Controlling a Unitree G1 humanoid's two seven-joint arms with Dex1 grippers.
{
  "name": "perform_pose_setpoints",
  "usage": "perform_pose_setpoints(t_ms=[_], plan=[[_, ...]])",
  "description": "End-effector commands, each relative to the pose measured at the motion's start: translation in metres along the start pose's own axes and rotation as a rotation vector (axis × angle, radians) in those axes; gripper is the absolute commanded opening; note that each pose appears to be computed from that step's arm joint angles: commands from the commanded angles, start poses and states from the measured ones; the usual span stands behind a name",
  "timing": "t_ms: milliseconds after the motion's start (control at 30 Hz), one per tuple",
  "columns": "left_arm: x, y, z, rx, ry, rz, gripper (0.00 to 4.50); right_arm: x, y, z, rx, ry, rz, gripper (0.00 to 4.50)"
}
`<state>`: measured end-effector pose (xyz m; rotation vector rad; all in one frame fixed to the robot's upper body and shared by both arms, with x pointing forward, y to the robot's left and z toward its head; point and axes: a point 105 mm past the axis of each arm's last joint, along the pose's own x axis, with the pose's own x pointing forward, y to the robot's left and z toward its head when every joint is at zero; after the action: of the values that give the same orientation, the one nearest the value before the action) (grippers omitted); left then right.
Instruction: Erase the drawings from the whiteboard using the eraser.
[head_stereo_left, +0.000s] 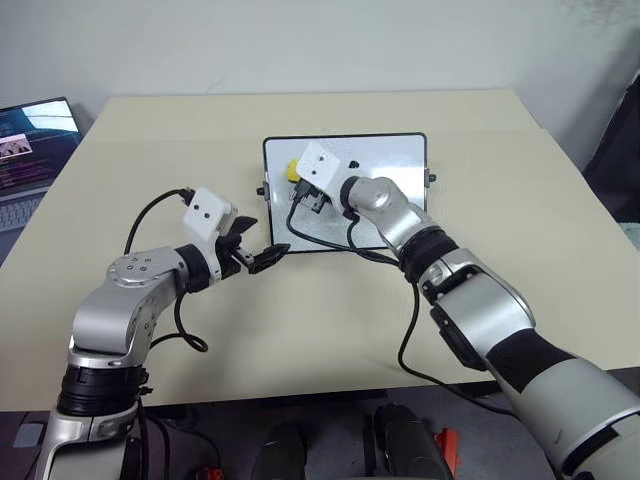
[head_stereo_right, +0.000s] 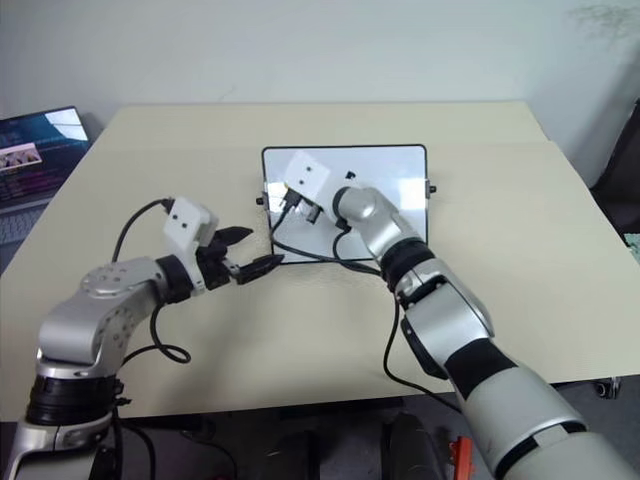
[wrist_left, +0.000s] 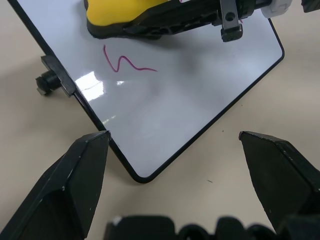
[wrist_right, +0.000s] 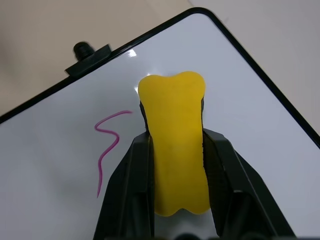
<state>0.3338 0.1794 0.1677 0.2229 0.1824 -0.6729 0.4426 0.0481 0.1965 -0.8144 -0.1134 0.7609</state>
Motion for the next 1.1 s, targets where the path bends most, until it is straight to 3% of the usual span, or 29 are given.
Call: perform_pose_setpoints(t_ms=[33, 300, 500, 867, 1100], plan=[[-0.005, -0.001, 0.012, 0.051, -0.031, 0.004, 4.5, 0.001, 0.015, -0.016, -0.069, 0.07, 0.051, 1.0], [-0.007, 0.002, 0.012, 0.057, -0.026, 0.007, 4.5, -0.005, 0.047, -0.05, -0.109, 0.152, 0.207, 0.99], [-0.005, 0.002, 0.013, 0.062, -0.026, 0.002, 4.5, -0.009, 0.045, -0.06, -0.081, 0.174, 0.209, 0.99], [-0.004, 0.001, 0.014, 0.067, -0.025, -0.011, 4.5, -0.013, -0.012, -0.049, 0.01, 0.15, -0.039, 0.99], [-0.002, 0.0, 0.016, 0.073, -0.03, -0.019, 4.5, -0.012, -0.016, -0.051, 0.02, 0.172, -0.092, 0.99]])
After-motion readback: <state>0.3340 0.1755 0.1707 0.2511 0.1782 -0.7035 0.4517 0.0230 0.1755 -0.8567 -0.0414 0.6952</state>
